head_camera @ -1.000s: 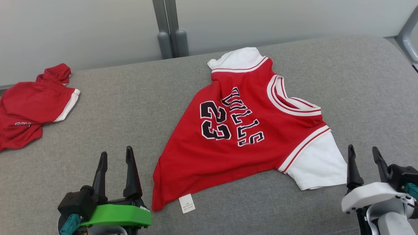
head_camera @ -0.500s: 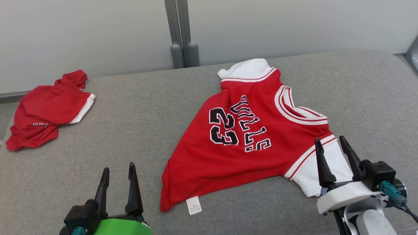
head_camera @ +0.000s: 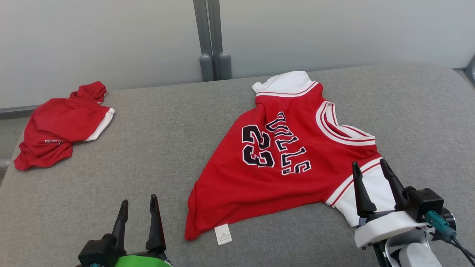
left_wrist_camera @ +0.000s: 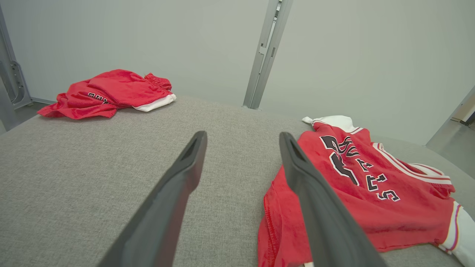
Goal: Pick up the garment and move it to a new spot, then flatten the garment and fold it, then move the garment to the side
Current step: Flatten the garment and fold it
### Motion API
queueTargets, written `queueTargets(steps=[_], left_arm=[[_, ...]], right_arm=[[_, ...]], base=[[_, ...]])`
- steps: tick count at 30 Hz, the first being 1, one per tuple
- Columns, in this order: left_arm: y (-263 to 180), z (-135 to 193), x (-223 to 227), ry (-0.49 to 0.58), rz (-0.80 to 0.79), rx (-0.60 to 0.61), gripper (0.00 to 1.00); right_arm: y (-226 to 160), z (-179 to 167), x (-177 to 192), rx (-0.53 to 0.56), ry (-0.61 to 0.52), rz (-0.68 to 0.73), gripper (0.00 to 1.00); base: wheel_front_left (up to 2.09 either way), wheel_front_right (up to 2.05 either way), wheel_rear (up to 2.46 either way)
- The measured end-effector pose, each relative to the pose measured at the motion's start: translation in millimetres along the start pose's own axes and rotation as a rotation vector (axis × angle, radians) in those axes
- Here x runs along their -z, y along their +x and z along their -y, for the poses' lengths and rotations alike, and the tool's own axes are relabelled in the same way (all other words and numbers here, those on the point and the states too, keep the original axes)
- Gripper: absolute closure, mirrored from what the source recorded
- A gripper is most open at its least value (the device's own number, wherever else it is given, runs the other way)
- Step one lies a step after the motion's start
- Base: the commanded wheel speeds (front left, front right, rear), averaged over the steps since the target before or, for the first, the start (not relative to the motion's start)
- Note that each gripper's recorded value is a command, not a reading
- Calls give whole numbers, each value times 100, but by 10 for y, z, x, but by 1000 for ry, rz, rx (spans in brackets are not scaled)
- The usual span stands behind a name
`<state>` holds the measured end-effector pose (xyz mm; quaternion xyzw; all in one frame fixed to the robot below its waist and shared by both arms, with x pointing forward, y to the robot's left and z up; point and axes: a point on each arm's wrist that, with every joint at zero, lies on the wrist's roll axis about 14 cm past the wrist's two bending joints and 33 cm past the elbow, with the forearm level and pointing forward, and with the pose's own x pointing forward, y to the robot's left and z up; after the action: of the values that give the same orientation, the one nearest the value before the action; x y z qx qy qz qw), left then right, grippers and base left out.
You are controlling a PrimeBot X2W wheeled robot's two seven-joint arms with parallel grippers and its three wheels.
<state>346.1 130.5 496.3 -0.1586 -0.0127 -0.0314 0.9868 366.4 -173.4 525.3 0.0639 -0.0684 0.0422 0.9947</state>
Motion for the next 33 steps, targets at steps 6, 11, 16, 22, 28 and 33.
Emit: queueTargets(steps=[6,11,16,22,28,33], left_arm=[[-25,25,92,0,-29,8,0],[-128,93,402,3,-144,39,0],[-269,197,778,-57,-321,69,0],[-413,243,1170,-121,-507,62,0],[-245,240,1235,-158,-518,37,0],[-177,262,1320,-180,-538,35,0]], right_arm=[[-8,42,-9,13,-6,2,0],[-28,89,13,29,-7,-4,0],[-49,149,48,49,-9,-15,0],[-70,201,88,66,-10,-28,0],[-82,328,118,104,-15,-39,0],[-98,431,137,135,-21,-46,0]], base=[[0,0,0],[0,0,0],[0,0,0],[0,0,0],[0,0,0],[0,0,0]])
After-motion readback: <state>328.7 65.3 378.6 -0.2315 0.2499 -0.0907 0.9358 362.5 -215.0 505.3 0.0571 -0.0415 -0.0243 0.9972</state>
